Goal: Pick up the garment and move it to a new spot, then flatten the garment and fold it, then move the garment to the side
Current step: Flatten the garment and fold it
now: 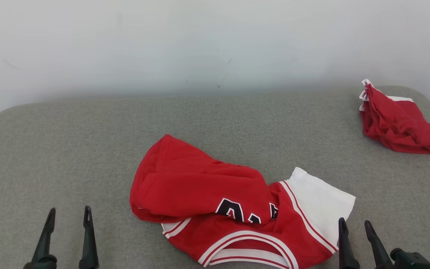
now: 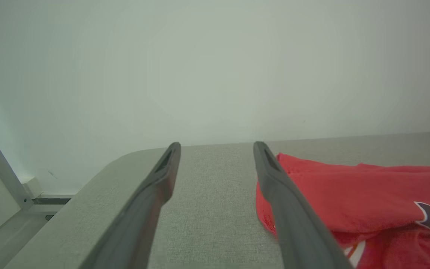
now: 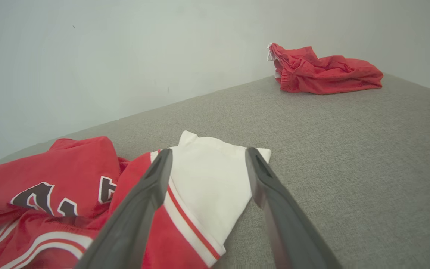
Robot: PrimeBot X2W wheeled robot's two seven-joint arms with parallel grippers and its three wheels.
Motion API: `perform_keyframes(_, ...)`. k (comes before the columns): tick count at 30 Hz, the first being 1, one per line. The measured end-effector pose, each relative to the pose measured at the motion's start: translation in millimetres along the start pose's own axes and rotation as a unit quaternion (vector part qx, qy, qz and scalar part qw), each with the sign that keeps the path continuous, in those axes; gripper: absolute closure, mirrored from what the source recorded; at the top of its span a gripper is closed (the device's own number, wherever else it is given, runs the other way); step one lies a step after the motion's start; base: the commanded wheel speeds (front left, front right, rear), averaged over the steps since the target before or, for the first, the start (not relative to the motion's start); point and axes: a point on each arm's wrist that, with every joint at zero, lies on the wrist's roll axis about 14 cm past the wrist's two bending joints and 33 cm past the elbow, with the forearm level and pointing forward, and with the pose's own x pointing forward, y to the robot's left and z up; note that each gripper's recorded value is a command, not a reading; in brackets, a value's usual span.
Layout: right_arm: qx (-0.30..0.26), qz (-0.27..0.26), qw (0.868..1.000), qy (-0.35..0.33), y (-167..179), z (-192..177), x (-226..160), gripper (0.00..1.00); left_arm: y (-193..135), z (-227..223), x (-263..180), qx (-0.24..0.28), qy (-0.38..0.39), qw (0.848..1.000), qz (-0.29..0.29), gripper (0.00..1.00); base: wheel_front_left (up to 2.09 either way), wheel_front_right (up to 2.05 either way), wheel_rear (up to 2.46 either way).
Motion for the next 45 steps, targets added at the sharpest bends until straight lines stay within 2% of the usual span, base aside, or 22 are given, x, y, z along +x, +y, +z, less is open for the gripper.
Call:
perform_keyframes(11, 0.003, -0.023, 0.997, 0.072, -14, -44, -11, 0.0, 11, -9, -12, -0.003, 0.015, 1.0, 0.024, 0.0, 0.0, 0.0, 0.0)
perform_keyframes(21, 0.018, -0.014, 0.989, 0.147, -3, -85, -10, 0.0, 17, -11, -7, -0.001, 0.017, 1.0, 0.026, 0.0, 0.0, 0.0, 0.0)
perform_keyframes(23, 0.023, -0.009, 0.987, 0.158, 2, -90, -7, 1.0, 17, -14, -8, 0.0, 0.02, 0.999, 0.027, 0.0, 0.0, 0.0, 0.0)
perform_keyframes(29, 0.0, 0.016, 0.991, 0.136, 7, -73, 21, 1.0, 20, -16, -9, 0.002, 0.024, 0.999, 0.029, 0.0, 0.0, 0.0, 0.0)
perform_keyframes(35, -0.076, 0.053, 0.993, 0.069, 2, -14, 77, 1.0, 24, -15, -10, 0.003, 0.023, 0.999, 0.034, 0.0, 0.0, 0.0, 0.0)
perform_keyframes(40, -0.145, 0.074, 0.986, 0.028, 0, 38, 125, 1.0, 26, -13, -8, 0.002, 0.021, 0.999, 0.035, 0.0, 0.0, 0.0, 0.0)
perform_keyframes(45, -0.185, 0.092, 0.978, 0.019, 12, 63, 163, 1.0, 29, -15, -7, 0.003, 0.023, 0.999, 0.04, 0.0, 0.0, 0.0, 0.0)
